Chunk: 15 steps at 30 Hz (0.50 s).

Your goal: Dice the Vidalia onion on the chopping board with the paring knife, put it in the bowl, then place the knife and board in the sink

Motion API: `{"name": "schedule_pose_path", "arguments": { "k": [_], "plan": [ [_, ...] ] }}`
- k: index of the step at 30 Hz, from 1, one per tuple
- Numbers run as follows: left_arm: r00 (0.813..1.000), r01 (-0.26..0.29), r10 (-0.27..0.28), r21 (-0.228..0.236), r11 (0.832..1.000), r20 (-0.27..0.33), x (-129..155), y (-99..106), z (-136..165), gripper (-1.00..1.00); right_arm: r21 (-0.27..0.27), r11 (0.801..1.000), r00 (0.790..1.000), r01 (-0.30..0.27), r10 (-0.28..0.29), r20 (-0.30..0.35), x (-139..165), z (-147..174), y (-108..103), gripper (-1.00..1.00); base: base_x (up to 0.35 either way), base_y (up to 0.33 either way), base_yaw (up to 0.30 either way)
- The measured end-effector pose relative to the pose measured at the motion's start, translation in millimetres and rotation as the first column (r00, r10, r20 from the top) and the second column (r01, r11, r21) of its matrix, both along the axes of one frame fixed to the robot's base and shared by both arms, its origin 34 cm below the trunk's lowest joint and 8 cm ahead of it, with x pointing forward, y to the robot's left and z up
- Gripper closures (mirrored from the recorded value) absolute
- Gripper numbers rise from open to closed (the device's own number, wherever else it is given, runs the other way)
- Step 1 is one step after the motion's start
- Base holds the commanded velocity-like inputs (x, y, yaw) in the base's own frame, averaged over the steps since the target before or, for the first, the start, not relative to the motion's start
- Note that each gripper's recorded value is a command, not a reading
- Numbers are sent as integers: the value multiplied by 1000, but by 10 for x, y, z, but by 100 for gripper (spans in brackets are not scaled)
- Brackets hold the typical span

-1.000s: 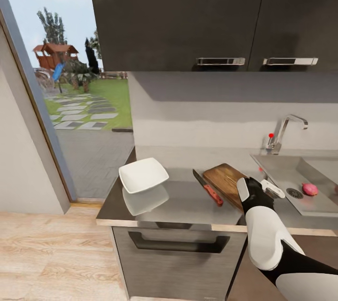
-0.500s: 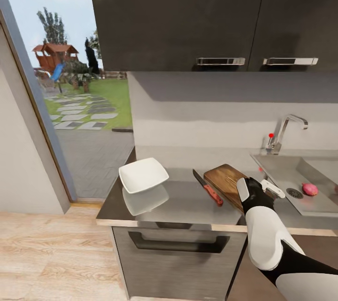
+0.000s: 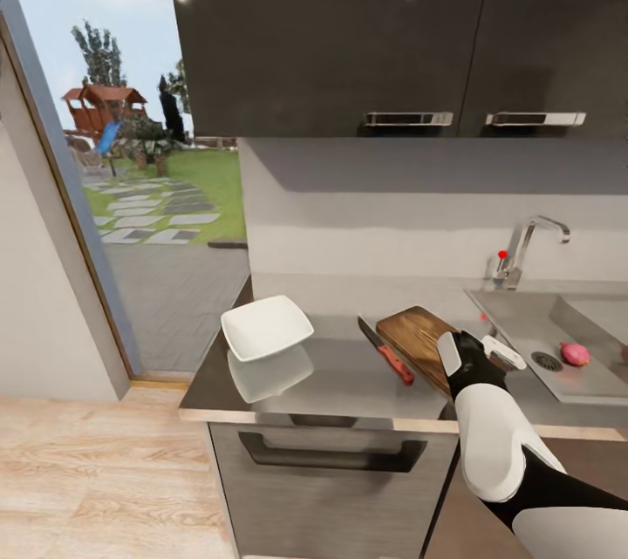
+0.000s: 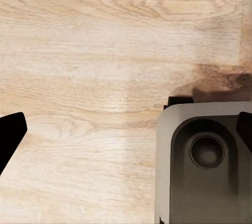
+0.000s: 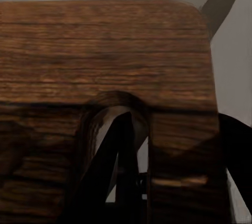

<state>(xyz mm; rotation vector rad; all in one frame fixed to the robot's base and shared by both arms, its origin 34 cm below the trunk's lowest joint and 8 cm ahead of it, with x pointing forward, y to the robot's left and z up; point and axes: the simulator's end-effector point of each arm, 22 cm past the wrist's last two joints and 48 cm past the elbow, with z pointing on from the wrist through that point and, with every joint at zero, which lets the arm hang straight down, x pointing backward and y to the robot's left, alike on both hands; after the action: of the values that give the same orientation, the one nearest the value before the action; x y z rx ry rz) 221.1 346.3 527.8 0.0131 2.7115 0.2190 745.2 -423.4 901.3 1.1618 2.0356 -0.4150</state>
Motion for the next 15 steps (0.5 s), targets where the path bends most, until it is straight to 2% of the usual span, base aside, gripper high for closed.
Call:
{"name": "schedule_pose_path", "arguments": {
  "k": [15],
  "plan": [
    [1000,0,0,0,1000,23,83,0,20,-100,17,999,1000,-28,28,-10,-17,-2,126,100,0,0,0]
  ]
}}
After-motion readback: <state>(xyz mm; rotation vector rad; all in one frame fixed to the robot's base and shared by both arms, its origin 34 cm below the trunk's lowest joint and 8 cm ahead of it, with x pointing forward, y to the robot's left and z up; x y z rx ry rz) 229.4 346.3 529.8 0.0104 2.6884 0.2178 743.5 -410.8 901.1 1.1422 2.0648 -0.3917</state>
